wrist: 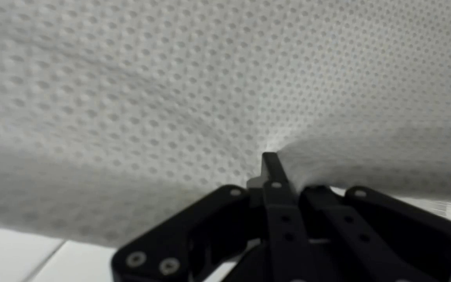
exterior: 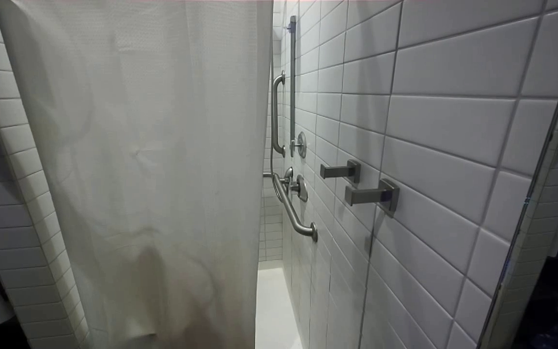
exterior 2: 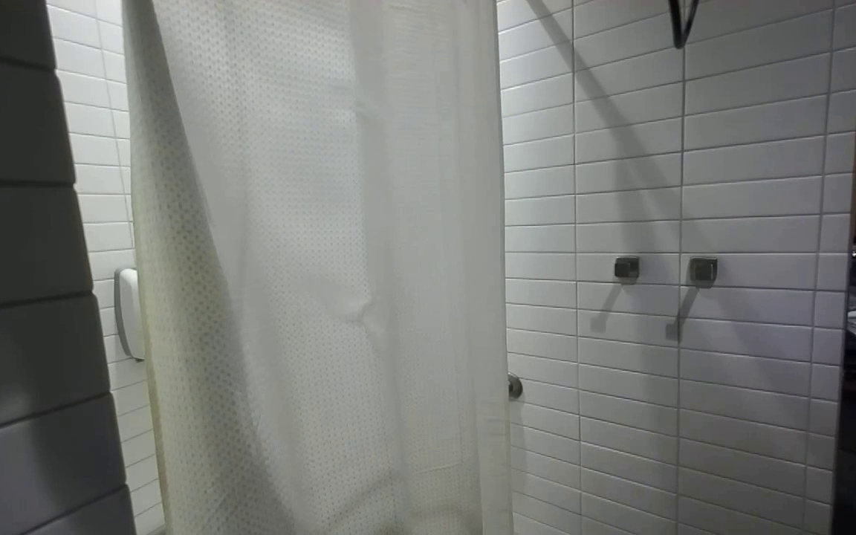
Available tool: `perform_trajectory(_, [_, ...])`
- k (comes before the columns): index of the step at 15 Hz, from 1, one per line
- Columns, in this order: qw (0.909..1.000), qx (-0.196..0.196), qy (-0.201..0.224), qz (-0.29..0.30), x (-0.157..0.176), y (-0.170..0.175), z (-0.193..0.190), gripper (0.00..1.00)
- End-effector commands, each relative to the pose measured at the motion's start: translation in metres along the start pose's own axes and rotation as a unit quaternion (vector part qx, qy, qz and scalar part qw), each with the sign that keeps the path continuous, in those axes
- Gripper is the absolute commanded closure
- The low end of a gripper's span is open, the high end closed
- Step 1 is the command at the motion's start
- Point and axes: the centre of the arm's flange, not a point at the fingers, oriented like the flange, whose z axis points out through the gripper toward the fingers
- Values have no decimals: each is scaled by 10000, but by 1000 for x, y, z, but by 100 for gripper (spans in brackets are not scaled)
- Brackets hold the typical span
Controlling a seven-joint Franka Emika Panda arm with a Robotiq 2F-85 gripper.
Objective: Draw the curtain to the left.
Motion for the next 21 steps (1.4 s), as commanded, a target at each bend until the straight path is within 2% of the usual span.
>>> perform_trajectory(1, [10000,0,1,-2,0,0,0,98])
perform_trajectory(15, [10000,2,3,-11,0,0,0,98])
perform_trajectory(16, [10000,2,3,-11,0,0,0,73])
perform_trajectory(18, [9999,-77,-79,-7,-1,1,-2,70])
perform_trajectory(21, [9994,-244,-250,-5,-6,0,-9,49])
